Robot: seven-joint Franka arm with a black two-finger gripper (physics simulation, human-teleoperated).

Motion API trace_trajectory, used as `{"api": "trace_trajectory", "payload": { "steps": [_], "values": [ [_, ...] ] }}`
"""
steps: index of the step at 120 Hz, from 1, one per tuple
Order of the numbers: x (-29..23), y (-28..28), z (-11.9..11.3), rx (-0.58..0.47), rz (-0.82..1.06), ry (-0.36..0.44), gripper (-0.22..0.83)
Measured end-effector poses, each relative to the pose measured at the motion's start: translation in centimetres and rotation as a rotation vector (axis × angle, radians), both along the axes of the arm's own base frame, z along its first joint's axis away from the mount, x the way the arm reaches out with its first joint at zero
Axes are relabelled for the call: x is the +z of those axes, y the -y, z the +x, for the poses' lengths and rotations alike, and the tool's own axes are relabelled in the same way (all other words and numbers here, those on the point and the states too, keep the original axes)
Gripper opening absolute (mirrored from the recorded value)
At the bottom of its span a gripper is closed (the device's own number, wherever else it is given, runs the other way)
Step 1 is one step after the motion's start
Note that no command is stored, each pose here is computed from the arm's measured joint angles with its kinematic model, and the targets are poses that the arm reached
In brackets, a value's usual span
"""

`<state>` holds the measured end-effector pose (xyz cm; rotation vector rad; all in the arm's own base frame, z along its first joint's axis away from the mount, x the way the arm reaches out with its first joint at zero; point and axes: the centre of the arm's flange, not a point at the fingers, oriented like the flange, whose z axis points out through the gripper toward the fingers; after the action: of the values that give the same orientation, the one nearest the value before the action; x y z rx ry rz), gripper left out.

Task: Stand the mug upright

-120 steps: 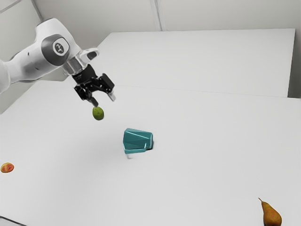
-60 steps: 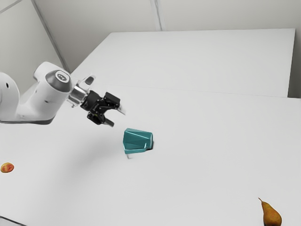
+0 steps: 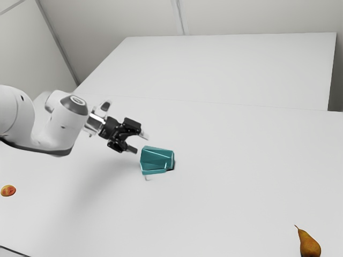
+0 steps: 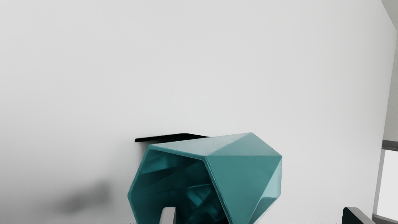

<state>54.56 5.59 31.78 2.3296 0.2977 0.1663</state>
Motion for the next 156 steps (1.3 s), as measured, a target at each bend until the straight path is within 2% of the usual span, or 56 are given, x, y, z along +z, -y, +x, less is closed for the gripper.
{"api": "trace_trajectory", "payload": {
  "steps": [57, 86, 122, 136, 156],
  "values": [
    [-3.5, 0.1, -0.9, 0.000, -0.093, -0.035, 0.59],
    [-4.4, 0.7, -1.5, 0.037, -0.170, 0.011, 0.58],
    [-4.9, 1.0, -1.5, 0.032, -0.209, 0.088, 0.56],
    [-5.1, 1.3, -1.6, 0.025, -0.221, 0.113, 0.49],
    [-5.1, 1.5, -1.6, 0.008, -0.226, 0.145, 0.23]
  ]
}}
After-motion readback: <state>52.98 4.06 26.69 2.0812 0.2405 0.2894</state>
